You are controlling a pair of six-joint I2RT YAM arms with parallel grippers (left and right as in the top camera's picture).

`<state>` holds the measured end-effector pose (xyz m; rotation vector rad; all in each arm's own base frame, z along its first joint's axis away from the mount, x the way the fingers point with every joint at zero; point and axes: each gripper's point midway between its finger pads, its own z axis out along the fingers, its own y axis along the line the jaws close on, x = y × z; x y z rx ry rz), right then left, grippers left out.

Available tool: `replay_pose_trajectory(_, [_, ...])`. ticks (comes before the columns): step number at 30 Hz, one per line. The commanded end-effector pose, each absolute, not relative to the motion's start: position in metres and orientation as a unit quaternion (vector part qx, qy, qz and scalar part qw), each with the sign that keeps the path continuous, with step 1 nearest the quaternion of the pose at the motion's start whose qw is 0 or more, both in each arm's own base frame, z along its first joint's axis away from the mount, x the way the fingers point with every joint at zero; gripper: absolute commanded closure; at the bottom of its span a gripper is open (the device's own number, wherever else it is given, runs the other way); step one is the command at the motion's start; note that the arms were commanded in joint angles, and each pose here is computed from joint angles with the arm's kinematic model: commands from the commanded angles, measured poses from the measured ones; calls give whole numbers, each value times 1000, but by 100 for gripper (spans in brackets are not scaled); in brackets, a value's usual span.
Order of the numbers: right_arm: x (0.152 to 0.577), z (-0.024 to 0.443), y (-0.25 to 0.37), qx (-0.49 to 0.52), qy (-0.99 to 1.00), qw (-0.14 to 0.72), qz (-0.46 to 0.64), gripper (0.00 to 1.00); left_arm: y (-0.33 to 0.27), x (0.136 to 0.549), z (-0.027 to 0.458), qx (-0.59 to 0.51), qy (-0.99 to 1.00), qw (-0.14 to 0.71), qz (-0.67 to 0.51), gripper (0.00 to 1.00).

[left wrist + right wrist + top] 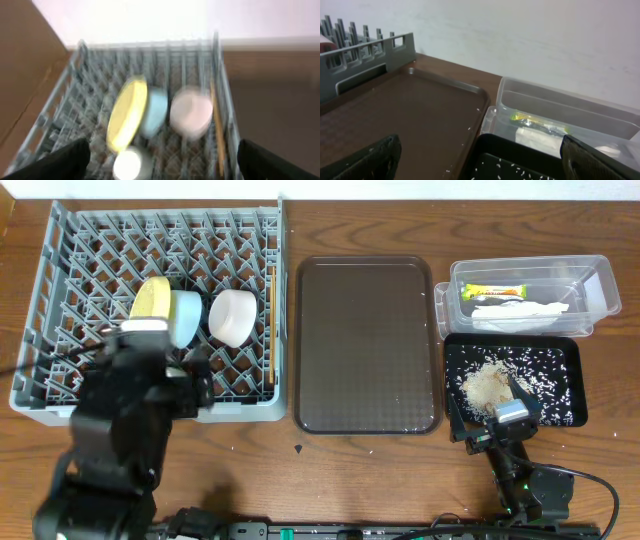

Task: Sort waste into correct bins and load items into the dishwasher

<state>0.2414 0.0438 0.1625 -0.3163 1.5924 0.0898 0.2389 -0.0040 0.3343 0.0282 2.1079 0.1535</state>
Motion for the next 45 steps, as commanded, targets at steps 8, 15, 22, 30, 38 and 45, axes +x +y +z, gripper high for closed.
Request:
replay_pose_trajectory(8, [241,162,43,-144,711,687,35,1,9,249,275,-87,753,652,-30,6])
replay_pose_trajectory(15, [241,162,43,-144,711,688,35,1,9,237,231,-87,724,683,-35,6])
replay_pose_trajectory(22, [241,162,43,-144,711,687,35,1,10,237,196,-87,714,694,-36,6])
replay_pose_trajectory(30, [241,162,43,-144,711,687,35,1,9,245,155,-87,730,677,-34,6])
replay_pose_trajectory(38, [241,162,43,-144,711,687,35,1,9,245,150,-87,736,671,-32,6])
replay_pose_trajectory(45, [241,162,43,-144,711,687,35,1,9,244,137,-87,754,650,-29,6])
